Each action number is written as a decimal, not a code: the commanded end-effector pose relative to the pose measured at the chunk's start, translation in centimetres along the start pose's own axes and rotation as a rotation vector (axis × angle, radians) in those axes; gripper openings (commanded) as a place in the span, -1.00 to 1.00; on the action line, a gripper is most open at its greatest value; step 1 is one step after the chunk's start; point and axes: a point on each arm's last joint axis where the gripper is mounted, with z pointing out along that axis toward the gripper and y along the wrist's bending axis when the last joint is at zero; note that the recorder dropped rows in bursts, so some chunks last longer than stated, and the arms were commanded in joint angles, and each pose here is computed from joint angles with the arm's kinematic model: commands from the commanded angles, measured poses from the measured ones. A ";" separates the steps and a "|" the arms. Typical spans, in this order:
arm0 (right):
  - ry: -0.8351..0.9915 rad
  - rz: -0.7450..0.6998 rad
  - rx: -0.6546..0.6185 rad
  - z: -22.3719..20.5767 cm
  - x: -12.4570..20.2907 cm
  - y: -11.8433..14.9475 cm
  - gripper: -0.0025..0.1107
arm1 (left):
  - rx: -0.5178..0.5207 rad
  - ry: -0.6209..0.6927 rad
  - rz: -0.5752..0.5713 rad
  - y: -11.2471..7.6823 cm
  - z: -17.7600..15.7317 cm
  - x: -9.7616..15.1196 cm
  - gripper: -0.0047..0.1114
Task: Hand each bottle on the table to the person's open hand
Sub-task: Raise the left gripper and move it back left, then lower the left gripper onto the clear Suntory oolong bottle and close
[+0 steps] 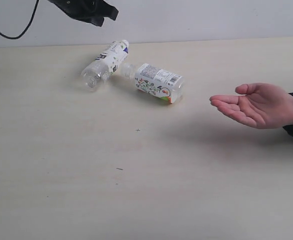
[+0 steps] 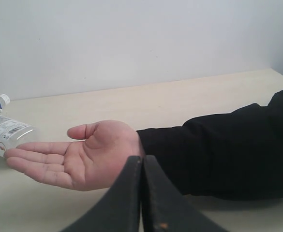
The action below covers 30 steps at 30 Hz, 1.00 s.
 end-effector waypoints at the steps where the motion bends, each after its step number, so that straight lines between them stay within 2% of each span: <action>1: -0.009 -0.004 -0.004 0.0 0.0 0.0 -0.96 | -0.014 0.080 -0.005 0.5 -0.2 -1.3 -0.92; 8: -0.009 -0.004 -0.004 0.0 0.0 0.0 -0.96 | -0.052 0.105 -0.038 1.2 1.2 -2.3 -0.92; 22: -0.009 -0.004 -0.004 0.0 0.0 0.0 -0.96 | -0.055 0.134 -0.036 1.3 2.5 -1.6 -0.90; 24: -0.009 -0.004 -0.004 0.0 0.0 0.0 -0.96 | -0.054 0.140 -0.037 1.4 2.8 -1.4 -0.79; 26: -0.009 -0.004 -0.004 0.0 0.0 0.0 -0.96 | -0.053 0.147 -0.037 1.4 3.2 -1.2 -0.53; 28: -0.009 -0.004 -0.004 0.0 0.0 0.0 -0.96 | -0.053 0.152 -0.038 1.4 3.7 -1.0 -0.14; 30: -0.009 -0.004 -0.004 0.0 0.0 0.0 -0.96 | -0.053 0.152 -0.039 1.5 4.3 -0.8 0.34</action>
